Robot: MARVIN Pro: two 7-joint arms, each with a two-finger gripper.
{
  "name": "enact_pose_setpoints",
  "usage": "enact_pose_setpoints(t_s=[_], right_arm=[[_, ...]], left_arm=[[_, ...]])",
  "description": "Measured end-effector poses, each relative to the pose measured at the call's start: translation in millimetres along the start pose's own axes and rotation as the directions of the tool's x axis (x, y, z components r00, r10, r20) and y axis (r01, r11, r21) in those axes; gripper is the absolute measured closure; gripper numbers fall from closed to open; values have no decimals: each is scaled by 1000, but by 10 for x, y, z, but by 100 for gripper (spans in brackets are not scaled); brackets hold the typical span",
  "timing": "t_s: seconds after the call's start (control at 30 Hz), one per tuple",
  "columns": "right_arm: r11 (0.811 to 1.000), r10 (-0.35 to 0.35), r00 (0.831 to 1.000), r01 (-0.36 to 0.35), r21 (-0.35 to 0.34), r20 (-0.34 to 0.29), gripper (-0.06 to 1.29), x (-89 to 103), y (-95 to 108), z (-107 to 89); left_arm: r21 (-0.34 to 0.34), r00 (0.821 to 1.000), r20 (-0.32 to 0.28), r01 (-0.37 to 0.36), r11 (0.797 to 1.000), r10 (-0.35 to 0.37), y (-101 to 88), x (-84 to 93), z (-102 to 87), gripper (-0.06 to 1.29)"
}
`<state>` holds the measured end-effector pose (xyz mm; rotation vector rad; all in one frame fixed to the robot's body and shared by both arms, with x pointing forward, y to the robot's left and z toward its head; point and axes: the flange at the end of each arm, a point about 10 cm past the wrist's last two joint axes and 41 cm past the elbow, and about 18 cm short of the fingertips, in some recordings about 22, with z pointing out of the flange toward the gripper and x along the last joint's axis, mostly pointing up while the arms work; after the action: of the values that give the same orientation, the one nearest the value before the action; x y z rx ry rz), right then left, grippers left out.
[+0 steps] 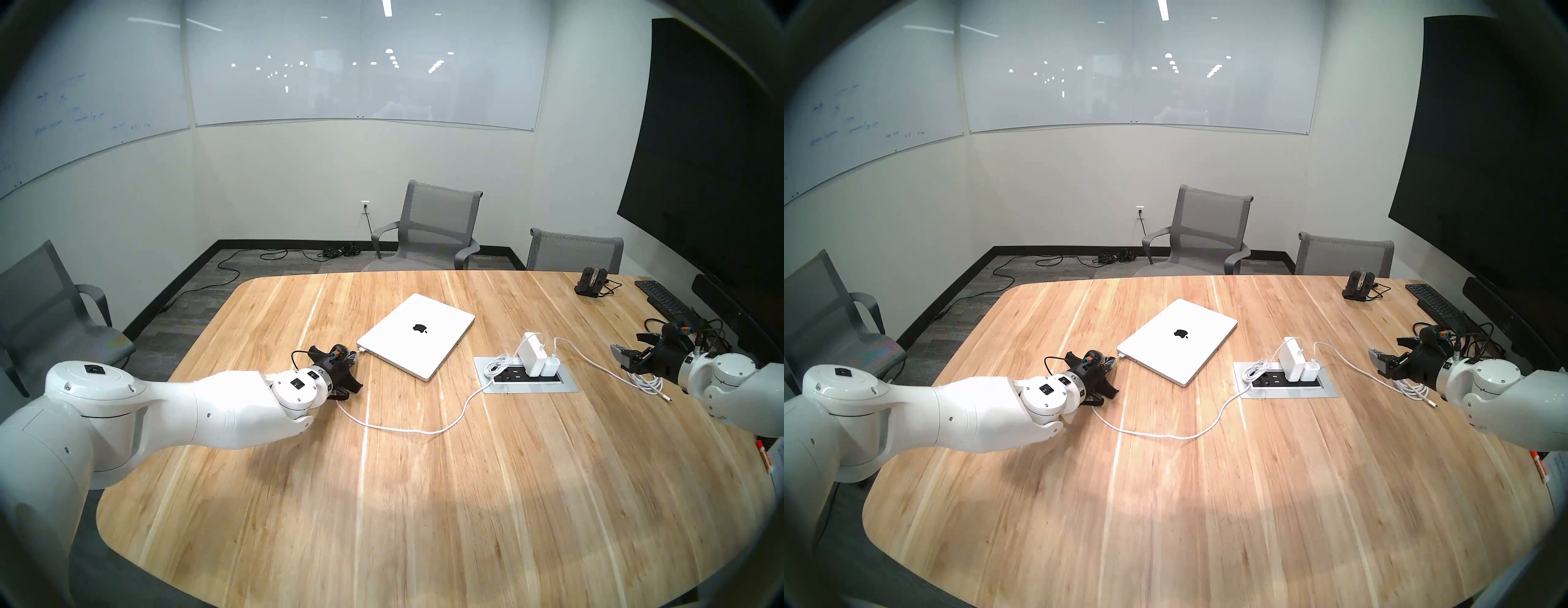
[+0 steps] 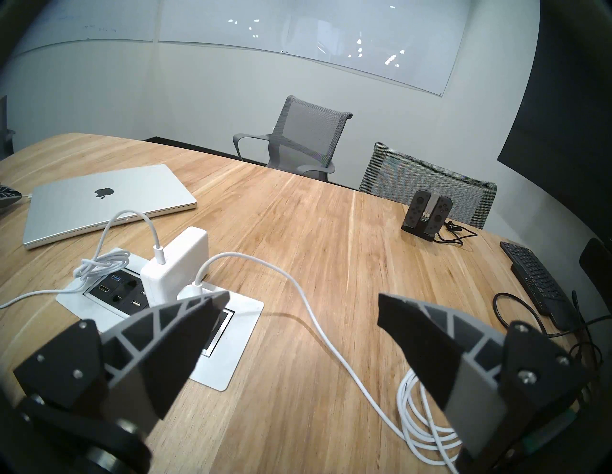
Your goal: Plug the charging cable into the port of a MacBook
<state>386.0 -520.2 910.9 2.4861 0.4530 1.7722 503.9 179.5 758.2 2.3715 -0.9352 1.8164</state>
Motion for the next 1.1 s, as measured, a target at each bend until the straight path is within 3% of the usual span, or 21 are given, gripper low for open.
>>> enact_pose_setpoints(t_s=[0.2,0.3,0.37,0.43,0.53,0.87,1.1], right_arm=[[1000,0,1000,0,0,0,1,0,0,0],[1000,0,1000,0,0,0,1,0,0,0],[1000,0,1000,0,0,0,1,0,0,0],[1000,0,1000,0,0,0,1,0,0,0],[1000,0,1000,0,0,0,1,0,0,0],[1000,0,1000,0,0,0,1,-1,0,0],[1000,0,1000,0,0,0,1,-1,0,0]], left_arm=[[-19,1000,-4,20,1000,-20,-19,-37,25,125],[-23,999,-26,32,999,-32,-44,11,63,116],[-32,999,-33,36,999,-37,-37,26,85,66],[-39,999,-35,38,999,-39,-25,28,95,25],[-46,998,-39,40,998,-42,-13,31,106,-2],[-63,997,-50,48,997,-51,31,51,122,-2],[-87,992,-118,38,995,-49,140,194,3,-2]])
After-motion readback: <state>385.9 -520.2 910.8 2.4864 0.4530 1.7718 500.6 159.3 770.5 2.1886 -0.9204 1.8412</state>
